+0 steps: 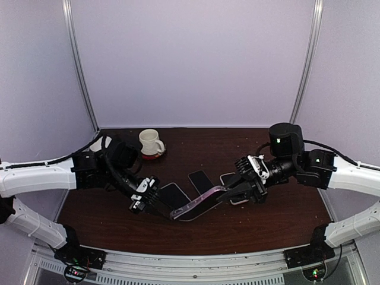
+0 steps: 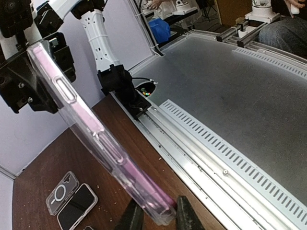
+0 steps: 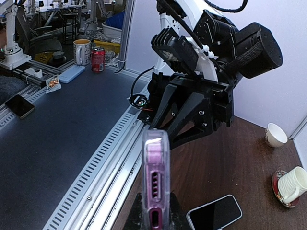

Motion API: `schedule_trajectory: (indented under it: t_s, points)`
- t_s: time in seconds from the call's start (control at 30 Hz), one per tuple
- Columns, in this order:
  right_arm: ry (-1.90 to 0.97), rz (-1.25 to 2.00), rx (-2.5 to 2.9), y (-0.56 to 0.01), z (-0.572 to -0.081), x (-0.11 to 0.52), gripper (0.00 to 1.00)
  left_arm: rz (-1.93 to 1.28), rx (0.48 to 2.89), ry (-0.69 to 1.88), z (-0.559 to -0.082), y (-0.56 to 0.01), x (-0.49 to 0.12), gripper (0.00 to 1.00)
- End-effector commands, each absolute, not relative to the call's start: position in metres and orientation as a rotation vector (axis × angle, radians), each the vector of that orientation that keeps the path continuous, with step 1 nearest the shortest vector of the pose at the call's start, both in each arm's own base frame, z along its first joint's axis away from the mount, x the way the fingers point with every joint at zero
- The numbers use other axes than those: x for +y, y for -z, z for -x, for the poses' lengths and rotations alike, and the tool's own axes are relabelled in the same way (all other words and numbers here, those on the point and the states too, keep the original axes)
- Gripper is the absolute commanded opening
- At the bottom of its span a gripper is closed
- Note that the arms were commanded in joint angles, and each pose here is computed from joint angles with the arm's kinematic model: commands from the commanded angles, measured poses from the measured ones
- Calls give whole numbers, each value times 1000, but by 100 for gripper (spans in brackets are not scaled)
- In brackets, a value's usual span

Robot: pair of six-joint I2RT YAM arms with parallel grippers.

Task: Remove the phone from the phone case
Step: Remove the top left corner of the phone from the phone case.

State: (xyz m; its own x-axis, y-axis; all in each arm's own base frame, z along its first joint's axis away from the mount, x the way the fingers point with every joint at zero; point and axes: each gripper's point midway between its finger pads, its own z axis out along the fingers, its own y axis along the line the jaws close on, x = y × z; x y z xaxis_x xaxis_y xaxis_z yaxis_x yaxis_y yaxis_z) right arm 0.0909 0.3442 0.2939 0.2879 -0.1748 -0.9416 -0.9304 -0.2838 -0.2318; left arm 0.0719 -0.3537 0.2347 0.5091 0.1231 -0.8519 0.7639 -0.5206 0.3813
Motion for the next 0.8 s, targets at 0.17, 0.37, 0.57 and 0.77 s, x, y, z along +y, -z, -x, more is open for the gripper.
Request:
schedule_trajectory:
  t_s: [0.17, 0.37, 0.57, 0.77]
  points:
    - [-1216, 1688, 795, -339, -68, 356, 0, -1936, 519, 1033, -55, -267, -359, 0]
    - [-1256, 1709, 776, -338, -63, 358, 0, -1943, 490, 1049, -50, -268, -356, 0]
    - [-1314, 1715, 760, -337, -57, 364, 0, -1971, 461, 1074, -44, -261, -352, 0]
    - [-1364, 1739, 729, -335, -46, 372, 0, -1985, 454, 1075, -44, -256, -352, 0]
